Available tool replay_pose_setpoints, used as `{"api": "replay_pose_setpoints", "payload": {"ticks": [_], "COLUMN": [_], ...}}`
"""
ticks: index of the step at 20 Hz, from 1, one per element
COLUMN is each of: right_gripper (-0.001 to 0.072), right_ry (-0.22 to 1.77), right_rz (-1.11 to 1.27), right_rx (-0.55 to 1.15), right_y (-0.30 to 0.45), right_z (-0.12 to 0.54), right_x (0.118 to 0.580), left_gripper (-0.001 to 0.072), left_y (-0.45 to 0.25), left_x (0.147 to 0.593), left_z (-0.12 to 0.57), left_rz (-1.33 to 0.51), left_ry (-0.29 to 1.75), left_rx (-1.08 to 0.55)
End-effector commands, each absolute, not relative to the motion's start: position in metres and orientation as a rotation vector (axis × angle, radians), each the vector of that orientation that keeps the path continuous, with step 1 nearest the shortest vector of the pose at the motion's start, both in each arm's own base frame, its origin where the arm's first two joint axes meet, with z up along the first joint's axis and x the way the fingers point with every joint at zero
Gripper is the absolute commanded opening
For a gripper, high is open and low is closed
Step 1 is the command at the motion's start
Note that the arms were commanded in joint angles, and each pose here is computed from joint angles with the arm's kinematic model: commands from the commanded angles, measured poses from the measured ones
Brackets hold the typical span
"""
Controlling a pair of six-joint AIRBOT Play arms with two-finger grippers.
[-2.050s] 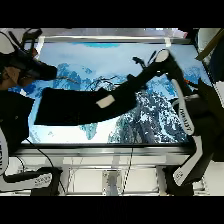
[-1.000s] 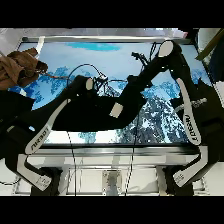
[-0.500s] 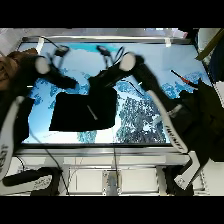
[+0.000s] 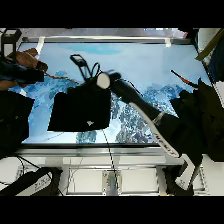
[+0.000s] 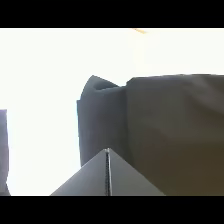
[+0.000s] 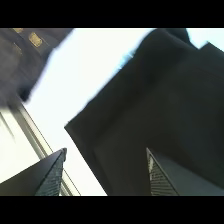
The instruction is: Fold the clothes and pants, and hang the long-sleeved shirts on hangers.
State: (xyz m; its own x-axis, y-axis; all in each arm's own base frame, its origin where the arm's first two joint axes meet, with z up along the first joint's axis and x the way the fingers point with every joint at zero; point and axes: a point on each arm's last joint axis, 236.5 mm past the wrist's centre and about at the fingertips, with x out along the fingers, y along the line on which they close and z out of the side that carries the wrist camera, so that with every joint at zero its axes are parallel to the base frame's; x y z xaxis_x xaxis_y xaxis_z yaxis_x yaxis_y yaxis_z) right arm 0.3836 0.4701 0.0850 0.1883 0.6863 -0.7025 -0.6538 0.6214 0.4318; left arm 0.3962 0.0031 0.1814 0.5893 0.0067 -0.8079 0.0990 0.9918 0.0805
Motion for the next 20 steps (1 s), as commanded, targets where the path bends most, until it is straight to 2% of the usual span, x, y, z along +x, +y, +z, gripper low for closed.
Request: {"api": "replay_pose_setpoints", "payload": {"ticks": [1, 3, 4, 5, 6, 7, 8, 12, 16, 20], "right_gripper": [0.0552, 0.0569, 0.0608, 0.0612, 0.0612, 0.0619, 0.0686, 0.0683, 0.0682, 0.0681], "right_ry": [1.245, 1.318, 1.341, 1.358, 1.370, 1.386, 1.401, 1.359, 1.331, 1.325], "right_rz": [0.781, 0.687, 0.655, 0.636, 0.636, 0.652, 0.665, 0.666, 0.704, 0.717], "right_rx": [-0.148, -0.125, -0.095, -0.052, -0.006, 0.048, 0.089, 0.130, 0.094, 0.079], "right_y": [0.359, 0.306, 0.289, 0.277, 0.271, 0.270, 0.270, 0.272, 0.274, 0.274], "right_z": [0.063, 0.058, 0.055, 0.052, 0.049, 0.047, 0.044, 0.038, 0.039, 0.039], "right_x": [0.391, 0.409, 0.416, 0.423, 0.426, 0.428, 0.429, 0.446, 0.448, 0.448], "left_gripper": [0.0008, 0.0008, 0.0019, 0.0043, 0.0355, 0.0720, 0.0716, 0.0710, 0.0710, 0.0710], "left_y": [0.010, -0.003, -0.009, -0.010, -0.011, -0.015, -0.025, -0.070, -0.070, -0.049], "left_x": [0.394, 0.394, 0.393, 0.391, 0.388, 0.387, 0.388, 0.397, 0.410, 0.422], "left_z": [0.184, 0.174, 0.158, 0.138, 0.112, 0.087, 0.062, -0.010, -0.054, -0.066], "left_rz": [-0.040, -0.085, -0.105, -0.111, -0.115, -0.129, -0.151, -0.235, -0.190, -0.131], "left_ry": [0.937, 0.959, 0.995, 1.042, 1.101, 1.147, 1.187, 1.291, 1.343, 1.318], "left_rx": [0.105, 0.063, 0.044, 0.037, 0.032, 0.010, -0.042, -0.292, -0.375, -0.414]}}
